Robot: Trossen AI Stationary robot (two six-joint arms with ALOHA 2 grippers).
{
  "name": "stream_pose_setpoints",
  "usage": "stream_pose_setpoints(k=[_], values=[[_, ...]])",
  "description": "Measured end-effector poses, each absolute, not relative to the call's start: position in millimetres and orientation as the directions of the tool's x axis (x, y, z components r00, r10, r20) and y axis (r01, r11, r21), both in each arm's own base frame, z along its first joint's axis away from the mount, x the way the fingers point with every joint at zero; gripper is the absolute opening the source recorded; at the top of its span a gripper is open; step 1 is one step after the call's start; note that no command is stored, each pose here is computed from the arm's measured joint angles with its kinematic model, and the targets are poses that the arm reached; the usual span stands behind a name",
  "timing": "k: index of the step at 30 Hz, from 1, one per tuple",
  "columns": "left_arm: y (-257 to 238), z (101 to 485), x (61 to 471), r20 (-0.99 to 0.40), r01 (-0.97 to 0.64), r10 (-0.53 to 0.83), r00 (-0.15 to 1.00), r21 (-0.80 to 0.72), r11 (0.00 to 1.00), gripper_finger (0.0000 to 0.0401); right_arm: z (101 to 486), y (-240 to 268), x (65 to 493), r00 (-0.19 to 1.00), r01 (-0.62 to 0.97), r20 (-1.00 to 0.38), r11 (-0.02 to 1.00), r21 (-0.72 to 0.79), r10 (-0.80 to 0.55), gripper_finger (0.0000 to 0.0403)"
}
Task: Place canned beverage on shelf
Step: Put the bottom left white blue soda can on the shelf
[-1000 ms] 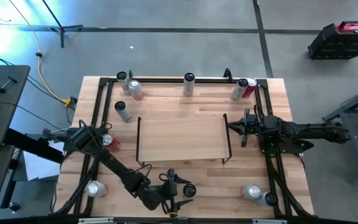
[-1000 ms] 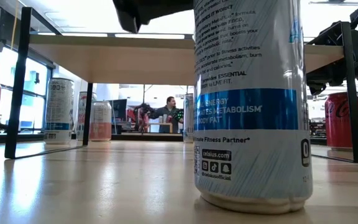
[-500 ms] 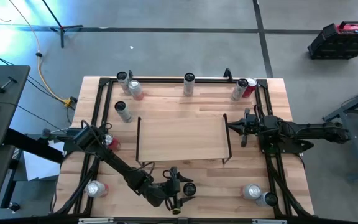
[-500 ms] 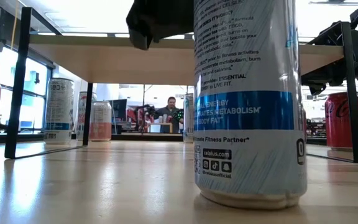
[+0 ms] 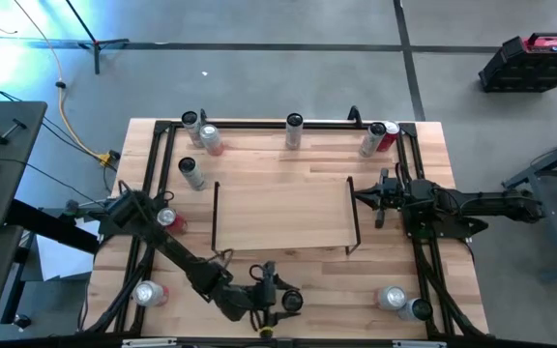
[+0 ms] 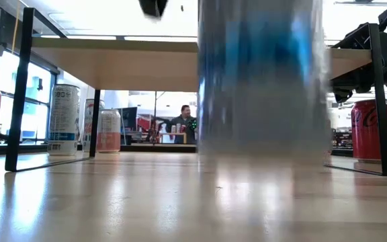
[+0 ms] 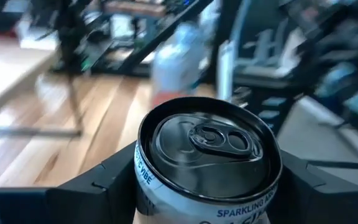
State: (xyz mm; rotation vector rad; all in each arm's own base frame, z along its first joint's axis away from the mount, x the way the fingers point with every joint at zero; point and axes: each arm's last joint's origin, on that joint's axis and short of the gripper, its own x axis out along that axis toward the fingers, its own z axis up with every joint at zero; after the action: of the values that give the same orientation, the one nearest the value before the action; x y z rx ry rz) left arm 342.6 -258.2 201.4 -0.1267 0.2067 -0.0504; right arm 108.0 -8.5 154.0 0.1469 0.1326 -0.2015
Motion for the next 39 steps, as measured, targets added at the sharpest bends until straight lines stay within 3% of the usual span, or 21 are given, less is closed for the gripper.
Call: stream_pose_setpoints(k=[8, 20, 27, 34, 39], values=[[-247, 282, 304, -0.179, 0.252, -0.261, 0.949, -0.071, 0.965, 0.0247, 154, -9, 108, 0.971, 0.209, -0.145, 0.969, 0.132, -0.190, 0.0000], [-164, 395, 226, -0.090, 0.507, -0.501, 0.861, 0.056, 0.860, 0.0247, 154, -9, 108, 0.971, 0.209, -0.145, 0.969, 0.132, -0.190, 0.0000], [-105, 417, 205, -0.098, 0.529, -0.521, 0.848, 0.110, 0.841, 0.0248, 154, -9, 108, 0.971, 0.209, -0.145, 0.969, 0.132, -0.190, 0.0000], [-51, 410, 207, -0.209, 0.545, -0.522, 0.827, 0.072, 0.835, 0.0248, 154, -9, 108, 0.971, 0.209, -0.145, 0.969, 0.132, -0.190, 0.0000], [-14, 407, 211, -0.202, 0.586, -0.563, 0.801, 0.077, 0.806, 0.0248, 154, -9, 108, 0.971, 0.209, -0.145, 0.969, 0.132, -0.190, 0.0000]])
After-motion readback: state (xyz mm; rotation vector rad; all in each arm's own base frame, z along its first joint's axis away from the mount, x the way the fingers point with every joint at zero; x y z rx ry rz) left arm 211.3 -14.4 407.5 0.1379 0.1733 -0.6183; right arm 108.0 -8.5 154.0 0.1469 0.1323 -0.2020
